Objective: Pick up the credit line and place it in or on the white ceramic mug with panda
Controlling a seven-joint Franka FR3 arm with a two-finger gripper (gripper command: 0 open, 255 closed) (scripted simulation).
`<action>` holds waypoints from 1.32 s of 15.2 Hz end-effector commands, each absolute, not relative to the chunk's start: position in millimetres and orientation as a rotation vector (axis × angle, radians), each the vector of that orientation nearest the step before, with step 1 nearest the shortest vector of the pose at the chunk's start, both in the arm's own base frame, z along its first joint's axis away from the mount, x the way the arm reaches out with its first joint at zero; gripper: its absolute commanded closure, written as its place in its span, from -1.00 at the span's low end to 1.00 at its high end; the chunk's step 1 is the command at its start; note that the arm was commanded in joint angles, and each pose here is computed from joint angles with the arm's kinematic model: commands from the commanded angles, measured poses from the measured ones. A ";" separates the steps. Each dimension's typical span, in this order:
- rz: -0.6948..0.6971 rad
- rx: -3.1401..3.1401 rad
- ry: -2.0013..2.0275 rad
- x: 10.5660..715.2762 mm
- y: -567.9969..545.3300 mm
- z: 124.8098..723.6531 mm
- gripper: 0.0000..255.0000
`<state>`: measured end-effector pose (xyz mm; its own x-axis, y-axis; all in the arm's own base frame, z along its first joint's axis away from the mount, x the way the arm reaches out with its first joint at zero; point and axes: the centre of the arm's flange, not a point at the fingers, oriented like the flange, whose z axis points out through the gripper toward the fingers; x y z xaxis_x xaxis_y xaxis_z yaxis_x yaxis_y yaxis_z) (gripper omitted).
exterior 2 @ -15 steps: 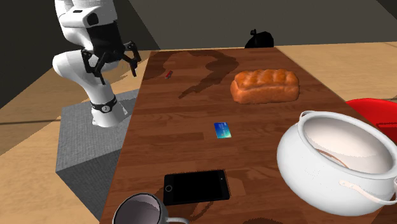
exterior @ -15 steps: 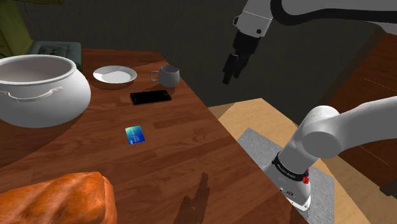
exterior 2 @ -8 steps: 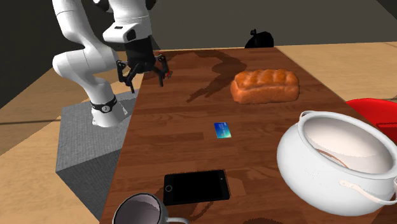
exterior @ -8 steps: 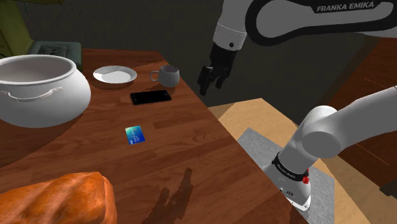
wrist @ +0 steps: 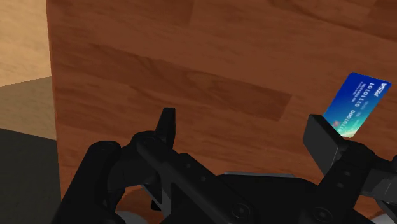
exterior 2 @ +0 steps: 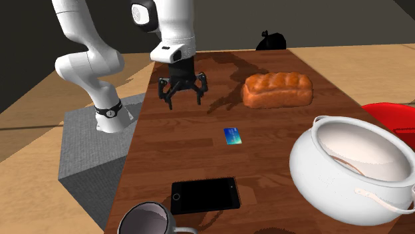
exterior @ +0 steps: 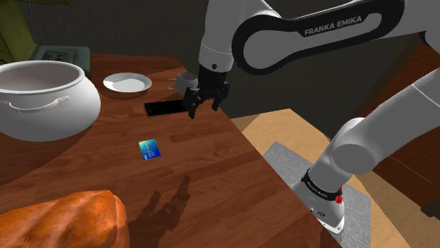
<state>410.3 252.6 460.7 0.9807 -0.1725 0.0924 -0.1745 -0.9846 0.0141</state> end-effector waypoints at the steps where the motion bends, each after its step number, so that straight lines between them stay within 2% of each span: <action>1: 0.153 3.096 -0.325 423.1 276.3 447.6 -1.00; 13: 0.209 3.021 -0.599 516.0 388.2 378.7 -1.00; 20: 0.211 3.017 -0.611 524.7 390.3 344.2 -1.00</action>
<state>523.5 390.5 348.8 0.9122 -0.3833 0.1447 -0.3910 -0.9199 0.0283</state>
